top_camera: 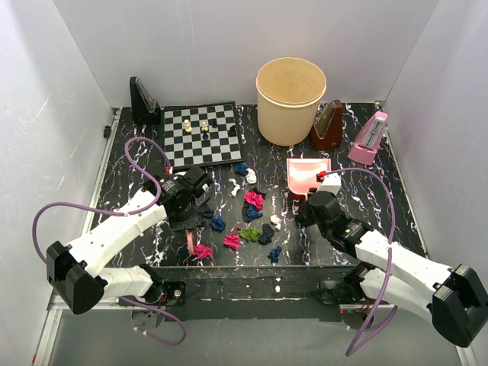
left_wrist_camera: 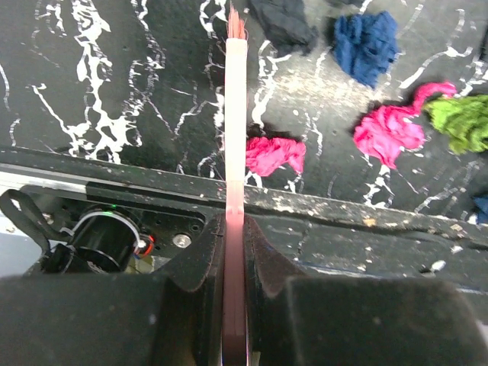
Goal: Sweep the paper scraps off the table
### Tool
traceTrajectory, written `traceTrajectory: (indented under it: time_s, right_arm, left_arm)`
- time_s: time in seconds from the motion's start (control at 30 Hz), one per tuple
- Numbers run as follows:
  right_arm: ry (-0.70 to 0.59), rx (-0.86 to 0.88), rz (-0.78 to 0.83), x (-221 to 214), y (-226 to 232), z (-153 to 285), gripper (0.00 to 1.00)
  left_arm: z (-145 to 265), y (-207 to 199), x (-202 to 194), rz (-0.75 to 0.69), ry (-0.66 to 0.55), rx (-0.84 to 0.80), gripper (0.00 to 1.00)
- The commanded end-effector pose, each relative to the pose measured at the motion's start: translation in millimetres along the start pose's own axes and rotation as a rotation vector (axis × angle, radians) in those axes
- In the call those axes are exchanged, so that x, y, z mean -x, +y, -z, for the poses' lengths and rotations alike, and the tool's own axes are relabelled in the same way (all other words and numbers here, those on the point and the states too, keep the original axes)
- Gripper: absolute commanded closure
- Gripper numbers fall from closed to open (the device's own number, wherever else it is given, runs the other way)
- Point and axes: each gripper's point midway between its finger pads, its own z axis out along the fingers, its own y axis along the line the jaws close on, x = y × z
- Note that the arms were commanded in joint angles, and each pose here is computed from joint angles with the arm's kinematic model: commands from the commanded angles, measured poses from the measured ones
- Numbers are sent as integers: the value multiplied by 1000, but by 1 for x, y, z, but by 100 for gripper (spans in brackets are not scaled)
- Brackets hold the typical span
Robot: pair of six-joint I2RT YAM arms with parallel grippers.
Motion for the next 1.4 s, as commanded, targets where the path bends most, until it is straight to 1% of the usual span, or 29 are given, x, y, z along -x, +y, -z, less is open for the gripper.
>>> traceTrajectory:
  time_s: [0.0, 0.17, 0.37, 0.53, 0.67, 0.73, 0.8, 0.87, 0.93, 1.07, 1.13, 1.17, 1.23, 1.3, 1.37]
  right_arm:
    - [-93, 30, -61, 23, 6, 4, 99]
    - [-109, 36, -68, 25, 5, 6, 99]
    - [-118, 33, -68, 25, 4, 6, 99]
    - [-117, 36, -67, 24, 4, 6, 99]
    - [-117, 36, -66, 24, 4, 5, 99]
    - [-117, 36, -67, 24, 4, 5, 99]
    - [-115, 39, -67, 24, 5, 5, 99]
    - [-115, 42, -66, 24, 5, 5, 99]
    - [-116, 46, -68, 24, 6, 6, 99]
    - [-116, 49, -65, 23, 6, 5, 99]
    - [-115, 49, -61, 23, 6, 5, 99]
    - [-117, 49, -63, 23, 7, 5, 99]
    - [-116, 46, -63, 24, 6, 5, 99]
    - [-118, 50, -64, 23, 6, 6, 99]
    - [-125, 52, -68, 24, 6, 7, 99]
  left_arm:
    - [37, 36, -38, -49, 168, 79, 100]
    - [31, -2, -25, -16, 145, -53, 100]
    - [22, -35, 8, 46, 72, -75, 100]
    - [40, -56, 33, 107, 0, -155, 100]
    - [62, -45, 44, 145, -79, -167, 100]
    - [71, -33, 45, 162, -112, -162, 100]
    - [79, -29, 44, 156, -136, -198, 100]
    - [88, -36, 41, 108, -152, -298, 100]
    - [96, -49, 29, 8, -128, -431, 100]
    - [113, -77, -7, -205, -40, -716, 100]
    - [122, -88, -20, -276, -5, -830, 100]
    - [124, -91, -23, -304, 1, -864, 100]
    - [122, -93, -27, -344, 9, -882, 100]
    - [116, -95, -36, -401, 61, -886, 100]
    - [110, -99, -54, -491, 128, -898, 100]
